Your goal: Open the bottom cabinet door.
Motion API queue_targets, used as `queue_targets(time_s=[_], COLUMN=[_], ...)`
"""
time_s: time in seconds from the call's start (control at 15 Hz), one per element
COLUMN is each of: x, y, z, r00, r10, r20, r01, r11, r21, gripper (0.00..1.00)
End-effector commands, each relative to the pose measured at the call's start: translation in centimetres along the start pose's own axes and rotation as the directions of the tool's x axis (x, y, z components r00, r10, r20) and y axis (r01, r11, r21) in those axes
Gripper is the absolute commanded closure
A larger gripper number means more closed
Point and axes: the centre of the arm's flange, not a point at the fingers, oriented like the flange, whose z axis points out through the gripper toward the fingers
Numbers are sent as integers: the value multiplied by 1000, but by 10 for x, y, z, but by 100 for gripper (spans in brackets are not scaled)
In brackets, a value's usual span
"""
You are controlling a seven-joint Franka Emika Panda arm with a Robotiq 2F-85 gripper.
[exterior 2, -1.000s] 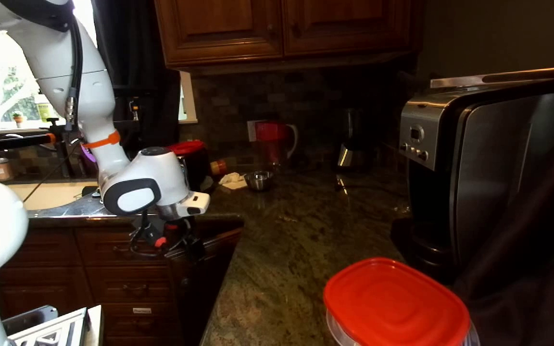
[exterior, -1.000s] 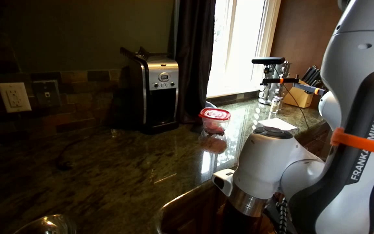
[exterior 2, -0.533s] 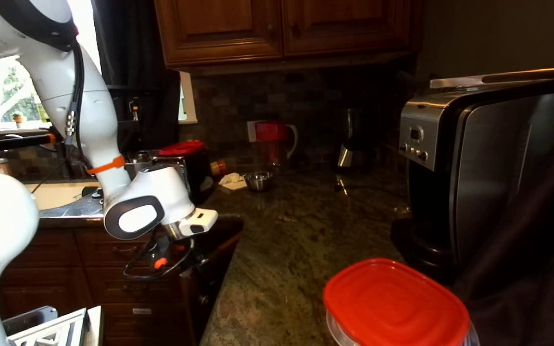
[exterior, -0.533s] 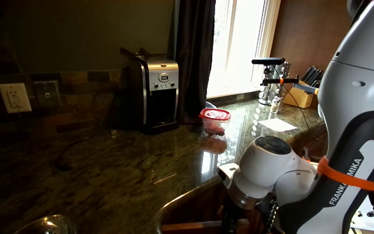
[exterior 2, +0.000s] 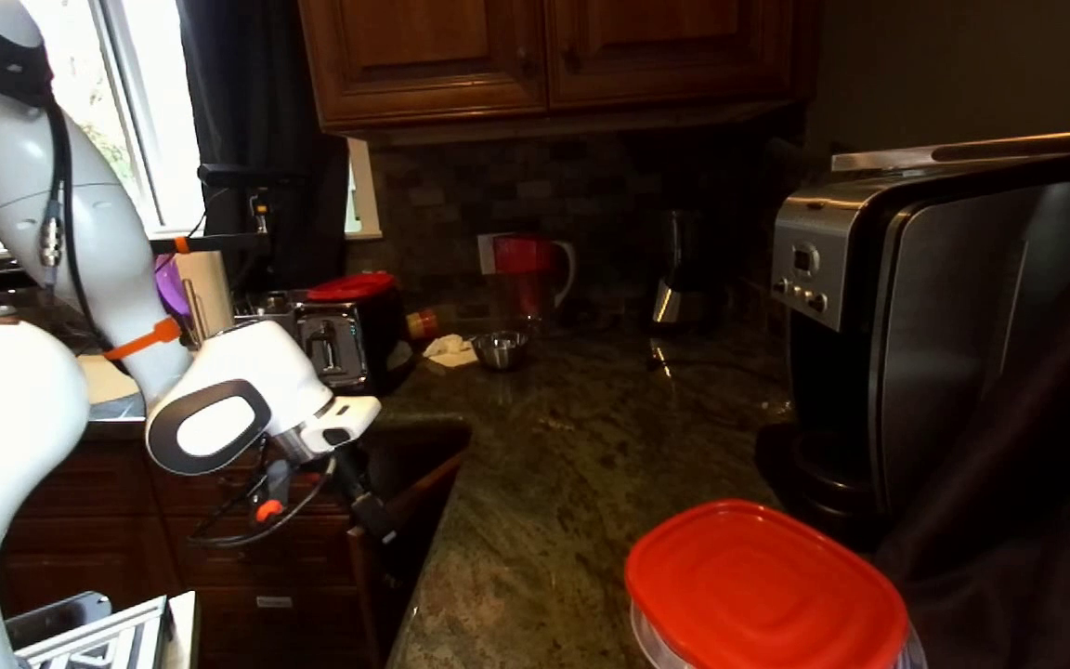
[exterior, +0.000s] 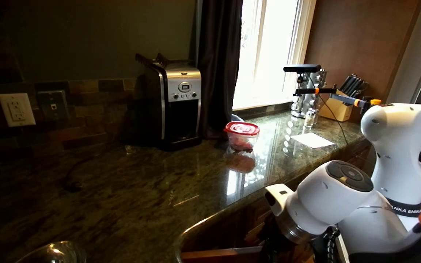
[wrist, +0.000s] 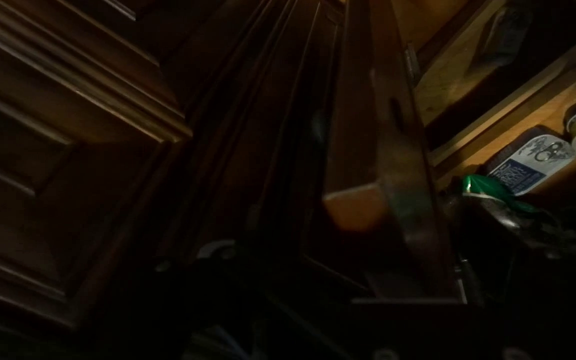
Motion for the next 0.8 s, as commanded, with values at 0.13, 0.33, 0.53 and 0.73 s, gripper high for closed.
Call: queue_targets(time_s=[0.13,0.33,0.53,0.73], x=[-7,4,23,41], y=[-18,-24,-26,-21], z=[-89,-112,-137,-161], r00=[990,973,951,918], r10=[22,24,39,65], r20=[-138,-231,-308,-391], r01=[-29,-30,-36,-45], r11=[998,999,999,997], r21=[-48,-22,13,59], gripper=[0,0,0,0])
